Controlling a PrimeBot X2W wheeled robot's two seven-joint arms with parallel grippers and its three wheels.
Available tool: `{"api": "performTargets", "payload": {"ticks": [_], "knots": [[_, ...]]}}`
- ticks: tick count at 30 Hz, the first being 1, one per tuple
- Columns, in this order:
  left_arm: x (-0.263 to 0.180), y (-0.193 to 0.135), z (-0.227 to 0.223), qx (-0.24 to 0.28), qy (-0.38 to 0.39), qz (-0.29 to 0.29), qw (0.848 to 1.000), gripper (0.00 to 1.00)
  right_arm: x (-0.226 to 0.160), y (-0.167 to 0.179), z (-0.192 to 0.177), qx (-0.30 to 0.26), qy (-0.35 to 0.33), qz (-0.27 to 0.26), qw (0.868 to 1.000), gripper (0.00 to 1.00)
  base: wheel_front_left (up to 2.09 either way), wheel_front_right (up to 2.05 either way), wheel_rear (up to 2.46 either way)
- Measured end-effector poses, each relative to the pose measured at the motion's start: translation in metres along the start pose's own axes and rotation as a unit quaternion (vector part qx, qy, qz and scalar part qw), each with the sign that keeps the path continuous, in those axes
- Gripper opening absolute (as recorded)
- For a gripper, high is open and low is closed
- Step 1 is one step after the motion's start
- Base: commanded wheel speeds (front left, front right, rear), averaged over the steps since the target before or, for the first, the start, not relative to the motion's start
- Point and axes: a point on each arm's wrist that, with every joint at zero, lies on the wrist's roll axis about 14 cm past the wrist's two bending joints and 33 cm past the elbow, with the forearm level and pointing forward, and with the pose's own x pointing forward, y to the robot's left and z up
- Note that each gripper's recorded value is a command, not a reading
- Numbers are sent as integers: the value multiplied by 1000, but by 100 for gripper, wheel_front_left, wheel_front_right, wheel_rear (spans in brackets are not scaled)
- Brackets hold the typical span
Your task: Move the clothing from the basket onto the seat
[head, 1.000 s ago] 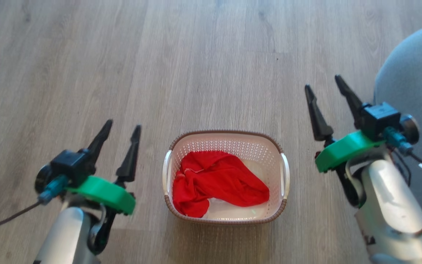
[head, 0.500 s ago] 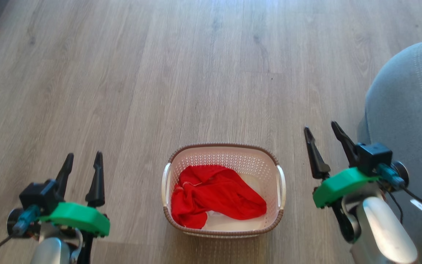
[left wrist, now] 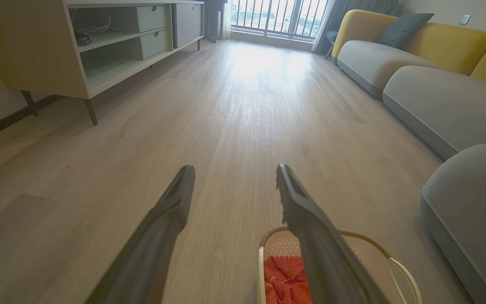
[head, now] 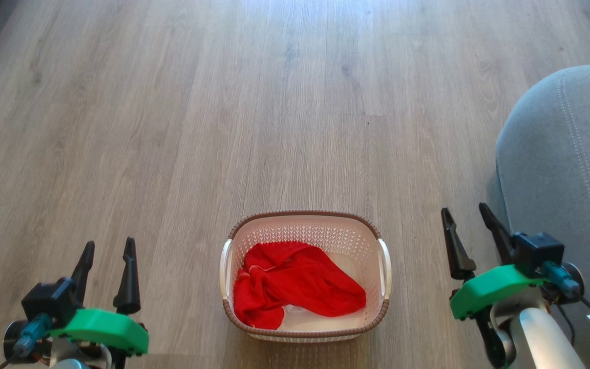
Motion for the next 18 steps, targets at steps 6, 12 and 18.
{"api": "performTargets", "payload": {"ticks": [6,12,18], "knots": [[1,-2,1,0,-2,-2,1000,100,1,-4,5,5,-8,-6,1000,100,0,0,0],[2,-7,-2,-1,3,-8,1000,100,2,-3,3,9,-6,-6,1000,100,0,0,0],[6,-17,-17,0,26,-24,999,100,6,-3,-4,15,2,-5,1000,100,0,0,0]]}}
